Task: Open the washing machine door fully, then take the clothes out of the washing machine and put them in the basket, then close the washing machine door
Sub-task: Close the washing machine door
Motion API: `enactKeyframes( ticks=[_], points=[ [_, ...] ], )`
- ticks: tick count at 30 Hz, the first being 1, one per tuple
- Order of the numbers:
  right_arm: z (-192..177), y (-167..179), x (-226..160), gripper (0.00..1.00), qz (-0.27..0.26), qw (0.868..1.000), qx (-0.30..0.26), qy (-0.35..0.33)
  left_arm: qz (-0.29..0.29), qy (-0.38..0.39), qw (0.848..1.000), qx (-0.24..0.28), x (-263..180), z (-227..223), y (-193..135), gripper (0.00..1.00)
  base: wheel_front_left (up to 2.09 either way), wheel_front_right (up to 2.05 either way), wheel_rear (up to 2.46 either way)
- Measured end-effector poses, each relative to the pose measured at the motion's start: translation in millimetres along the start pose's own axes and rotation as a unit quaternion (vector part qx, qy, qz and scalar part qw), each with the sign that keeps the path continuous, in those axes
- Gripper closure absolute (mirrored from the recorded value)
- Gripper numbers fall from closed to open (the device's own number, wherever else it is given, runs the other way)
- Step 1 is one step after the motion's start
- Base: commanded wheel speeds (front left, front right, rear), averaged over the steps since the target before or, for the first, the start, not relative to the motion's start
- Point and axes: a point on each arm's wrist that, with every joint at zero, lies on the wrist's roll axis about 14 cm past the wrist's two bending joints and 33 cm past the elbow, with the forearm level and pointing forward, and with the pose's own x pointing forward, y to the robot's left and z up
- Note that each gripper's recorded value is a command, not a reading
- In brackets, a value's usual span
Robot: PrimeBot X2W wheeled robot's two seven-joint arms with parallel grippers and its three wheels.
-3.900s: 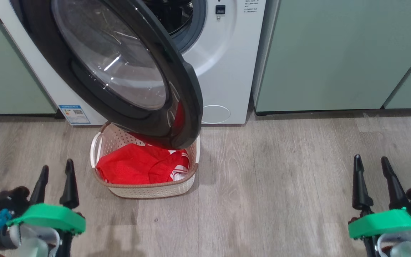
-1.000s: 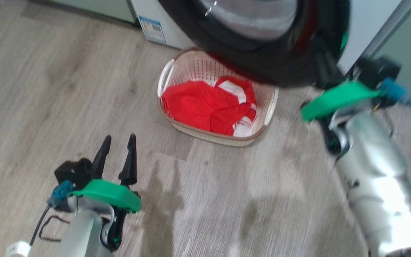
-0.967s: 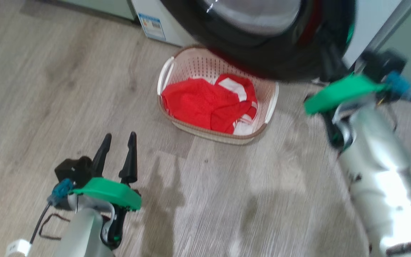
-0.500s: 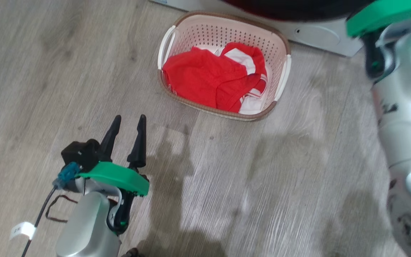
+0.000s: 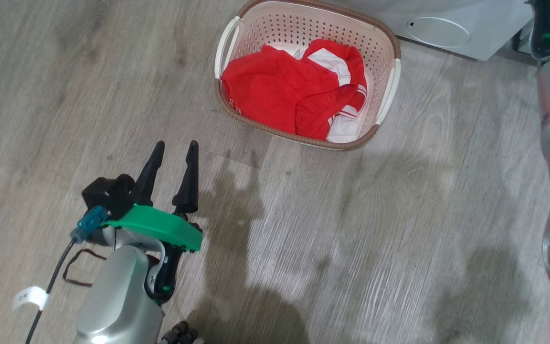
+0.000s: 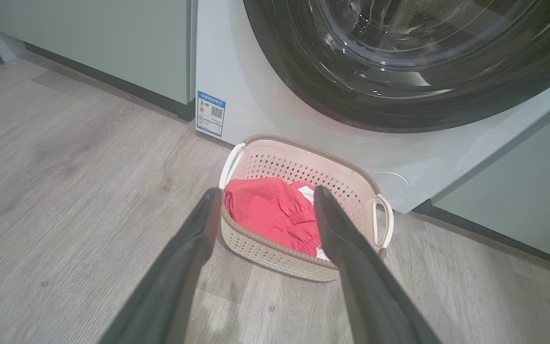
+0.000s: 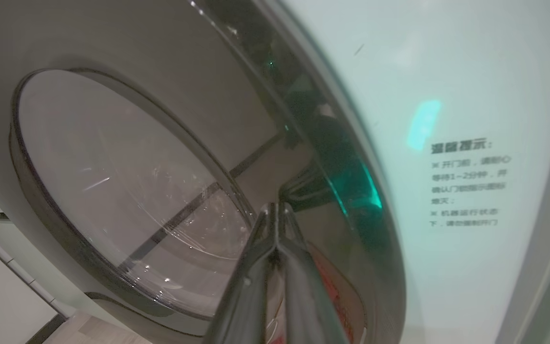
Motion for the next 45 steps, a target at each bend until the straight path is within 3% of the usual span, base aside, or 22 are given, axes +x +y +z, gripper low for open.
enactKeyframes(
  ticks=[7, 13, 19, 20, 21, 22, 28, 32, 40, 45],
  points=[
    [2.0, 2.7, -0.5, 1.00, -0.006, 1.000, 0.016, -0.001, -0.002, -0.004, 1.000, 0.000, -1.6, 3.5, -1.0, 0.00, 0.00, 0.00, 0.00],
    [25.3, 17.0, -6.4, 1.00, 0.010, 1.000, -0.001, -0.020, -0.003, -0.021, 1.000, -0.004, -6.1, 15.7, -2.9, 0.00, 0.00, 0.00, 0.00],
    [14.7, 44.4, -50.7, 1.00, 0.036, 0.999, -0.007, 0.000, 0.009, -0.042, 0.999, -0.002, -26.0, 28.7, 4.9, 0.00, 0.00, 0.00, 0.00],
    [11.6, 44.9, -59.5, 0.89, 0.036, 0.999, -0.007, 0.005, 0.010, -0.044, 0.999, 0.000, -29.7, 29.5, 6.0, 0.00, 0.00, 0.00, 0.00],
    [9.4, 44.2, -68.8, 0.58, 0.034, 0.999, -0.005, 0.009, 0.012, -0.046, 0.999, 0.003, -33.3, 31.1, 7.2, 0.00, 0.00, 0.00, 0.00],
    [8.2, 43.1, -77.8, 0.00, 0.031, 0.999, -0.002, 0.012, 0.014, -0.049, 0.999, 0.005, -36.6, 32.9, 9.0, 0.00, 0.00, 0.00, 0.00],
    [5.4, 42.2, -133.3, 0.00, 0.024, 0.999, 0.009, 0.024, 0.014, -0.072, 0.997, 0.016, -49.0, 49.9, 15.9, 0.00, 0.00, 0.00, 0.00],
    [15.1, 21.4, -167.4, 0.00, -0.009, 1.000, 0.015, 0.011, 0.003, -0.091, 0.995, 0.034, -48.9, 65.7, 12.4, 0.00, 0.00, 0.00, 0.00],
    [29.3, -44.3, -244.2, 0.00, -0.110, 0.994, 0.014, -0.020, -0.055, -0.108, 0.991, 0.049, -40.5, 78.5, -29.7, 0.00, 0.00, 0.00, 0.00],
    [45.3, -61.6, -284.2, 0.00, -0.139, 0.989, -0.010, -0.049, -0.086, -0.100, 0.990, 0.056, -39.2, 73.5, -52.1, 0.00, 0.00, 0.00, 0.00]
  ],
)
